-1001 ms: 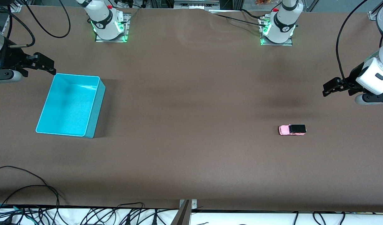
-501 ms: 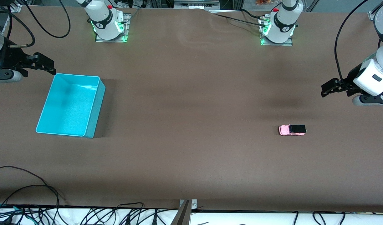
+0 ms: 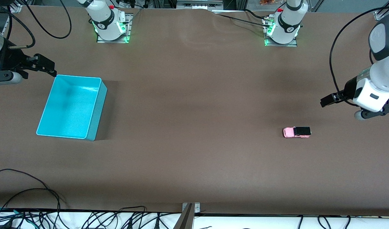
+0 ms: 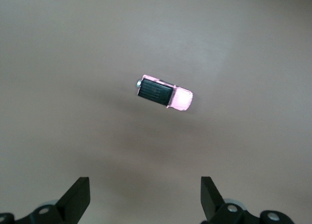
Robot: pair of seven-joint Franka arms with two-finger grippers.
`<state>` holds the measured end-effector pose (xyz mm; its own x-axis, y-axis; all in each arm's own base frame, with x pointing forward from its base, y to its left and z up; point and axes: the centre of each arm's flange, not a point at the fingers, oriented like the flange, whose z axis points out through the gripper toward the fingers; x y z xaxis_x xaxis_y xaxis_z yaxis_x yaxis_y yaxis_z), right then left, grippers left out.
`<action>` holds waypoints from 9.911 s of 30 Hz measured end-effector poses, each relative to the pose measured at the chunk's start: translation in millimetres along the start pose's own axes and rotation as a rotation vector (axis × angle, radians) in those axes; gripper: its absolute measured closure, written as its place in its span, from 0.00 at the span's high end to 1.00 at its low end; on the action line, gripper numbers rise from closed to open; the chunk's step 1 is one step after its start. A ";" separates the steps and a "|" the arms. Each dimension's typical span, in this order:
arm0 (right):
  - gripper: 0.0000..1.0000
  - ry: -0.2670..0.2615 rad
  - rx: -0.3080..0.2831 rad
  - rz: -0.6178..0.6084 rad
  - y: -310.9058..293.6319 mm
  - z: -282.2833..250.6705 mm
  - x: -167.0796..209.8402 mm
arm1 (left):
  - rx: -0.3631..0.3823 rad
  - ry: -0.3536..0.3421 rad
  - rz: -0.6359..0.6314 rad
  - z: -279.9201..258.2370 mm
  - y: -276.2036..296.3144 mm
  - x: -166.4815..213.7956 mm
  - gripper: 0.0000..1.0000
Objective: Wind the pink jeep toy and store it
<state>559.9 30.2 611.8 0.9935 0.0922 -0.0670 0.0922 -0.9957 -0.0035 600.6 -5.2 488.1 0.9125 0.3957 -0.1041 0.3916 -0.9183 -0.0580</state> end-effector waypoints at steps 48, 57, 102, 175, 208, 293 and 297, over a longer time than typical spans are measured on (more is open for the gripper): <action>1.00 0.029 -0.003 0.001 -0.3 -11.7 -3.5 | -0.024 -0.007 -1.214 273.0 5.8 73.4 1.00; 1.00 0.078 -0.004 0.001 0.2 -14.3 3.3 | -0.009 -0.016 -1.207 280.8 9.9 66.0 0.88; 1.00 0.077 -0.135 0.007 16.0 -14.9 3.8 | -0.015 0.017 -1.174 281.9 154.2 -46.6 0.49; 1.00 0.057 -0.133 -0.011 6.1 -8.0 6.7 | 0.035 0.022 -1.006 133.7 -78.4 68.7 1.00; 1.00 0.063 -0.131 -0.012 5.1 -9.6 6.5 | -0.073 0.242 0.089 -67.8 -20.3 51.4 1.00; 1.00 0.108 0.050 0.274 -62.0 233.0 -8.1 | -0.058 0.051 0.215 -74.8 -37.5 -12.9 1.00; 1.00 0.100 0.062 0.334 -68.8 255.8 -4.0 | -0.058 0.051 0.215 -74.7 -37.6 -12.9 1.00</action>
<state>532.4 97.7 357.1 0.9700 -0.2420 0.0237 -0.2403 -0.9689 -0.0586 583.0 23.3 565.8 0.9800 0.1906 -0.0577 0.1919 -0.9813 0.0178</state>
